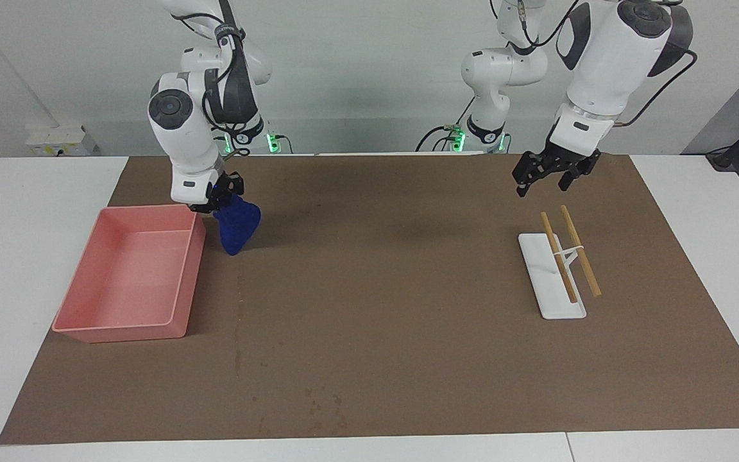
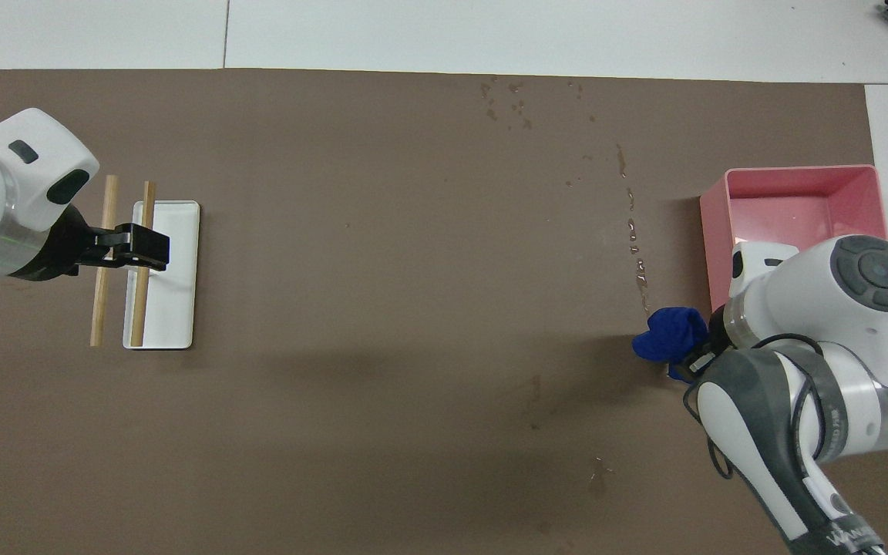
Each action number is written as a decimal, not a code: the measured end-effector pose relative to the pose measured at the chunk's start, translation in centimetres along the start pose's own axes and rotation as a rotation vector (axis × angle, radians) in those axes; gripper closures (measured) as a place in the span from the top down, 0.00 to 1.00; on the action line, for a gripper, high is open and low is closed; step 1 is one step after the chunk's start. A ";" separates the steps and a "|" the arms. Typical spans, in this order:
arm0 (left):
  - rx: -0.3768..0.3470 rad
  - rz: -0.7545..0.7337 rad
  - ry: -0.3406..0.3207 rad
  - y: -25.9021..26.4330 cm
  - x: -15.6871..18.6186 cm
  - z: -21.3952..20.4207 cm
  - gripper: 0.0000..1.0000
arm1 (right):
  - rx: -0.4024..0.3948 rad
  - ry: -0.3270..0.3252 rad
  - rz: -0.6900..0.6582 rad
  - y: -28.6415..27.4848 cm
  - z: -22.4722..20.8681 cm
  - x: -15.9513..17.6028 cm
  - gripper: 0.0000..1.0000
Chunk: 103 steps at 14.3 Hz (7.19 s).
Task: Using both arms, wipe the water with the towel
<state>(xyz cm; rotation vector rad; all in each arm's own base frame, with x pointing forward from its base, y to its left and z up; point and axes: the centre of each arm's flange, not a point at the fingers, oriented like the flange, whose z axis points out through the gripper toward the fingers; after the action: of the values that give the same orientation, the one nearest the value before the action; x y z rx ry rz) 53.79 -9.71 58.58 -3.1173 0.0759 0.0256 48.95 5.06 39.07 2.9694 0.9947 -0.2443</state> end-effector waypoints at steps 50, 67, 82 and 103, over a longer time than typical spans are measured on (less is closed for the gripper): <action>-0.039 0.048 -0.055 -5.6 -0.4 -5.4 1.00 | -0.094 0.351 0.157 9.0 6.7 15.6 0.17; -0.039 0.002 -0.051 -7.8 -0.3 -5.0 1.00 | 0.130 0.072 0.217 6.2 7.7 11.0 0.17; -0.039 0.008 -0.061 -7.4 -0.4 -4.6 1.00 | 0.220 0.019 0.274 1.6 9.1 5.0 0.17; -0.036 -0.010 -0.052 -6.1 -0.6 -4.0 1.00 | 0.240 -0.028 0.260 1.8 -7.1 3.8 0.17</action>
<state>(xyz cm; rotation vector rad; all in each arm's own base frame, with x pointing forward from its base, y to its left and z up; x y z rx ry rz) 53.52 -3.68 62.77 -3.1510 0.0599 0.1084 54.03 6.28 45.43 3.2546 0.6046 -0.4273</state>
